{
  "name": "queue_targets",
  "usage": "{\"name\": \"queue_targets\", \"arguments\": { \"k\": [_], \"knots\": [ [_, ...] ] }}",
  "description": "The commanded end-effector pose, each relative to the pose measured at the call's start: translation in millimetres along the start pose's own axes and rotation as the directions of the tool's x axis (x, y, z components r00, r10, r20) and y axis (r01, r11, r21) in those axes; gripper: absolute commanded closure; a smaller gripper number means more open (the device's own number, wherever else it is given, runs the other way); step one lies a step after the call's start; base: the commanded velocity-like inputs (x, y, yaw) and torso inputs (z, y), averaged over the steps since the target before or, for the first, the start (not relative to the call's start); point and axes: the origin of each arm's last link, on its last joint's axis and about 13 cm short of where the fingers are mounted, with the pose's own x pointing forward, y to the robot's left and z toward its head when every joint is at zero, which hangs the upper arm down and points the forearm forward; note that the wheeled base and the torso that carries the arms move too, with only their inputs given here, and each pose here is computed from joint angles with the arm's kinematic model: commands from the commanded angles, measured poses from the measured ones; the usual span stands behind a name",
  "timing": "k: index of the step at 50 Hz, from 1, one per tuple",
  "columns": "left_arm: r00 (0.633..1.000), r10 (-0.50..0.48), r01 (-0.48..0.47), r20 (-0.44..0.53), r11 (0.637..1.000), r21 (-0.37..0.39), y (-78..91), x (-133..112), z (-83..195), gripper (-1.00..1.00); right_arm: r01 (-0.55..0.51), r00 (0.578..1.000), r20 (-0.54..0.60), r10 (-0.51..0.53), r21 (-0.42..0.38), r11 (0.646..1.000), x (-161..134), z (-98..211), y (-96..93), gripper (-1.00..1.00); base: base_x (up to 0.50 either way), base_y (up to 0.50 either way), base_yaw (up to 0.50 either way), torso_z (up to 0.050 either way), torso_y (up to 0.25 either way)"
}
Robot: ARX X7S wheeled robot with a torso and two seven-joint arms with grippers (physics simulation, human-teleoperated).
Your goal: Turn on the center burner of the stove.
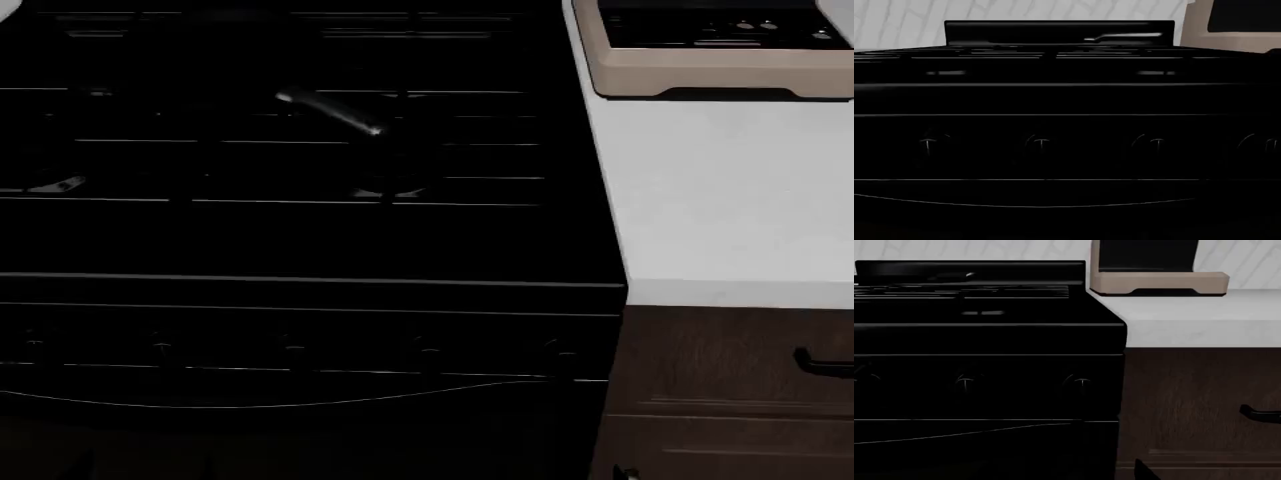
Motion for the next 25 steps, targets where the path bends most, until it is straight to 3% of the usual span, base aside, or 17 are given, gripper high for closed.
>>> {"name": "queue_targets", "arguments": {
  "k": [1,5,25],
  "knots": [
    [1.000,0.000,0.000,0.000,1.000,0.000,-0.2,-0.6,0.2,-1.00,0.000,1.000,0.002,0.000,-0.037,0.999,-0.6,-0.2,0.0,-1.00,0.00,0.00,0.00,0.000,0.000],
    [1.000,0.003,-0.003,0.005,1.000,0.019,-0.8,-0.3,-0.2,-1.00,0.002,1.000,0.006,-0.002,0.001,1.000,1.1,0.5,-0.2,-1.00,0.00,0.00,0.00,0.000,0.000],
    [1.000,0.003,-0.003,0.013,1.000,0.024,-1.0,0.1,0.2,-1.00,-0.026,0.999,0.031,0.026,-0.010,1.000,0.5,1.4,1.0,-1.00,0.00,0.00,0.00,0.000,0.000]
  ]
}}
